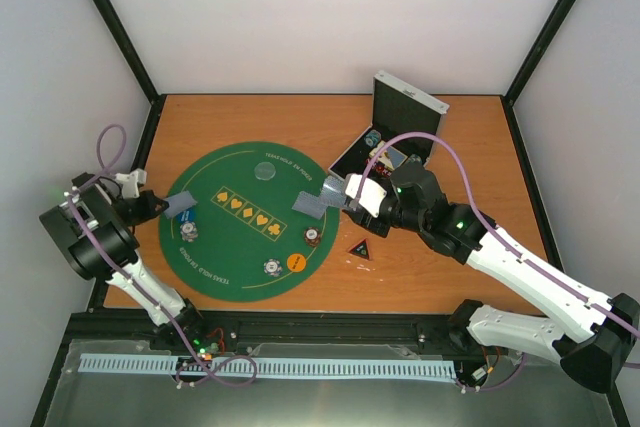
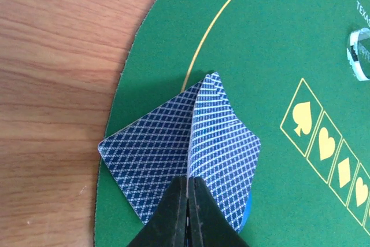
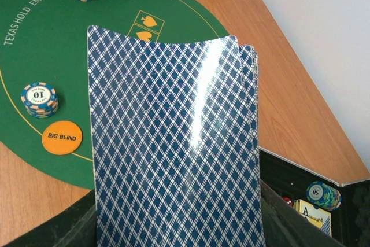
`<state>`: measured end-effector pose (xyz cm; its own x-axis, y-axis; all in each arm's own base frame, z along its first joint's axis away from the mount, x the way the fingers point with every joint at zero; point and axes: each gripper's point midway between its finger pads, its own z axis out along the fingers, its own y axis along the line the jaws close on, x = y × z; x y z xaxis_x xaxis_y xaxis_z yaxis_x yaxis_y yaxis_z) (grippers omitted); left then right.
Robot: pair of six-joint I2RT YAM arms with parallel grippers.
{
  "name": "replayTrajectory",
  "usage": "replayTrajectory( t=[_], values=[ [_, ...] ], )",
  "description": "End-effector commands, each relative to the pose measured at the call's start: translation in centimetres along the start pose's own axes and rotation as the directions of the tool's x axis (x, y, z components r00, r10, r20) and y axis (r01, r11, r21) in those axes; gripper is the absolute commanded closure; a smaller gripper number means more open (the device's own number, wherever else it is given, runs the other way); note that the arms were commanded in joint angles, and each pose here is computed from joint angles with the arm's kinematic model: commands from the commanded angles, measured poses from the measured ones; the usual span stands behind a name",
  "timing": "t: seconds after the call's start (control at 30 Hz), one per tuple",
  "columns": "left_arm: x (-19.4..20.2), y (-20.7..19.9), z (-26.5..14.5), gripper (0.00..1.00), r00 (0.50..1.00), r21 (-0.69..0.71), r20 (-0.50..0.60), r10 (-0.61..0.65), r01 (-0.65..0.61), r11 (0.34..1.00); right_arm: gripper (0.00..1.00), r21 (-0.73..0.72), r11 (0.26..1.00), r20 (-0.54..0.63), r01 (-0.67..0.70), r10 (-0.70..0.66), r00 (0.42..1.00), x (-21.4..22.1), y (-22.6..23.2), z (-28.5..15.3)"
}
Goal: Distribute texas hold em gaming equipment
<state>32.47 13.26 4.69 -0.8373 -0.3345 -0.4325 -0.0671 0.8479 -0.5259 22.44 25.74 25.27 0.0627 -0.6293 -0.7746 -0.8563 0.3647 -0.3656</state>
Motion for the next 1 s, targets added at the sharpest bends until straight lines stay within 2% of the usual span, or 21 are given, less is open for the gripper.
replayTrajectory(
  t=[0.0, 0.13, 0.2, 0.37, 0.6, 0.73, 0.83, 0.97],
  values=[
    [-0.8, 0.8, 0.3, 1.00, 0.998, -0.022, 0.014, 0.059, -0.059, 0.998, 0.48, 0.014, 1.000, 0.026, 0.008, -0.009, 1.000, -0.5, -0.4, -0.3],
    [-0.5, 1.1, 0.5, 0.99, 0.998, -0.025, 0.008, 0.057, -0.056, 0.998, 0.48, 0.014, 1.000, 0.027, 0.010, -0.010, 1.000, -0.5, -0.4, -0.4],
    [-0.6, 1.2, 0.6, 0.95, 0.998, -0.030, 0.005, 0.056, -0.056, 0.998, 0.48, 0.011, 1.000, 0.028, 0.011, -0.011, 1.000, -0.5, -0.3, -0.3],
    [-0.8, 1.4, 0.6, 0.78, 0.998, -0.032, 0.000, 0.059, -0.059, 0.998, 0.48, 0.011, 1.000, 0.027, 0.012, -0.012, 1.000, -0.5, -0.3, -0.4],
    [-1.9, 1.3, -0.4, 0.62, 0.997, -0.060, 0.018, 0.078, -0.077, 0.995, 0.48, 0.006, 1.000, 0.024, 0.014, -0.014, 1.000, -0.4, -0.2, -0.3],
    [-3.5, 2.0, -1.9, 0.41, 0.996, -0.159, 0.054, 0.070, -0.060, 0.985, 0.48, 0.000, 1.000, 0.023, 0.014, -0.014, 1.000, -0.5, -0.1, -0.2],
    [-4.7, 2.2, -3.2, 0.36, 0.995, -0.213, 0.085, 0.056, -0.037, 0.976, 0.48, -0.001, 1.000, 0.024, 0.015, -0.015, 1.000, -0.5, -0.1, -0.2],
    [-6.7, -0.1, -6.0, 0.30, 0.981, -0.226, 0.159, 0.108, -0.070, 0.972, 0.48, -0.002, 1.000, 0.026, 0.015, -0.015, 1.000, -0.5, -0.1, -0.2]
  ],
)
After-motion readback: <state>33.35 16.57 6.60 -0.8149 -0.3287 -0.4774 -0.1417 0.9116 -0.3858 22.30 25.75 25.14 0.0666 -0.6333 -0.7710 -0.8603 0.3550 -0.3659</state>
